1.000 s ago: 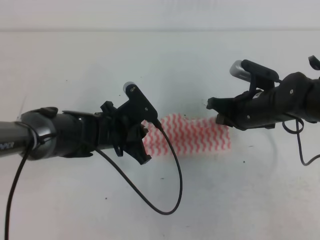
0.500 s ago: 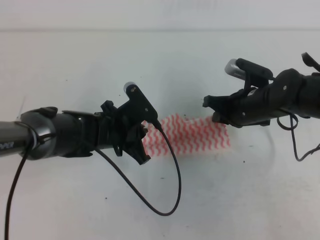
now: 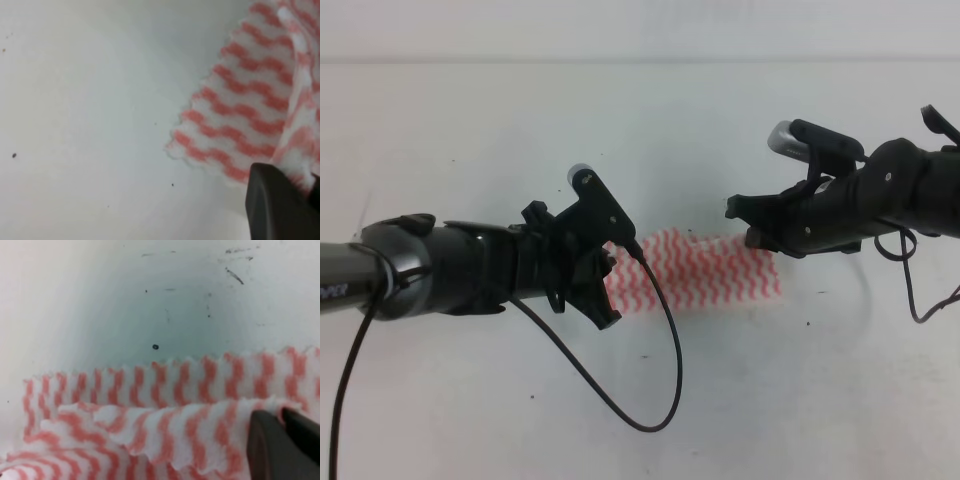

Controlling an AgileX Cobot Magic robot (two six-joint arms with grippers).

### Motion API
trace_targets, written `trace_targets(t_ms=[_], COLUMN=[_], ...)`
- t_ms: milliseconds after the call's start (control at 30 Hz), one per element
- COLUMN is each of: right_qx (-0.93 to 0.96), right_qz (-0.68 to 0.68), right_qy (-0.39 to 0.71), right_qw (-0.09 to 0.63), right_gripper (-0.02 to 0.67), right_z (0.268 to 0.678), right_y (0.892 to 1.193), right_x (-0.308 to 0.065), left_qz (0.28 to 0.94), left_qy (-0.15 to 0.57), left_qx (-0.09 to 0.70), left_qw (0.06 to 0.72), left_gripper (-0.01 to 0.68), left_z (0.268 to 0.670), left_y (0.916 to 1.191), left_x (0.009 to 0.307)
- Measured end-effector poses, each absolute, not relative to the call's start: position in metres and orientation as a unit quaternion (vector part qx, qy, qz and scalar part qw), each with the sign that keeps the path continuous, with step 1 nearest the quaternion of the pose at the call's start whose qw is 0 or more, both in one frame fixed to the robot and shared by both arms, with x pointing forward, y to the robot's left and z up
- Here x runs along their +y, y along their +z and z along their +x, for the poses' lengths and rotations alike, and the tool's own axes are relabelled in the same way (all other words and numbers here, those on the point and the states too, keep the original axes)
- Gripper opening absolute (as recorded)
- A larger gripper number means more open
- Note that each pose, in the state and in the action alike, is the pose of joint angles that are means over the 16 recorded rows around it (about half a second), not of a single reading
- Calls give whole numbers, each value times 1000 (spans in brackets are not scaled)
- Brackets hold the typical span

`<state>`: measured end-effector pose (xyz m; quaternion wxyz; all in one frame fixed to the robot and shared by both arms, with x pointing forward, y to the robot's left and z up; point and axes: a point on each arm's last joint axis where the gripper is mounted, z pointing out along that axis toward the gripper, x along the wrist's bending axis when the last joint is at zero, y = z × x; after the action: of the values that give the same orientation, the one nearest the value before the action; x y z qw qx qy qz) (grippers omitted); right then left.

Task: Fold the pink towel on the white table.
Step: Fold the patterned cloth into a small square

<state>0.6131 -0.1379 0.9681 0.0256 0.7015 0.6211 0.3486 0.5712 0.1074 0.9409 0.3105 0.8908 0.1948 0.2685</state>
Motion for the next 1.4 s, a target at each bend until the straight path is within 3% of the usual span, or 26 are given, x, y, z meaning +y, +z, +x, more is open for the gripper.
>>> trace_targets(t_ms=[1400], right_qx=[618], right_qz=[701], right_qy=[354], right_qw=[36], right_gripper=[-16], right_z=[616], right_y=[966], right_x=[-139], left_qz=[892], left_qy=[265], left_qx=[202], left_qw=[305], left_gripper=[-4], left_z=[591], left_y=[926], left_x=[104])
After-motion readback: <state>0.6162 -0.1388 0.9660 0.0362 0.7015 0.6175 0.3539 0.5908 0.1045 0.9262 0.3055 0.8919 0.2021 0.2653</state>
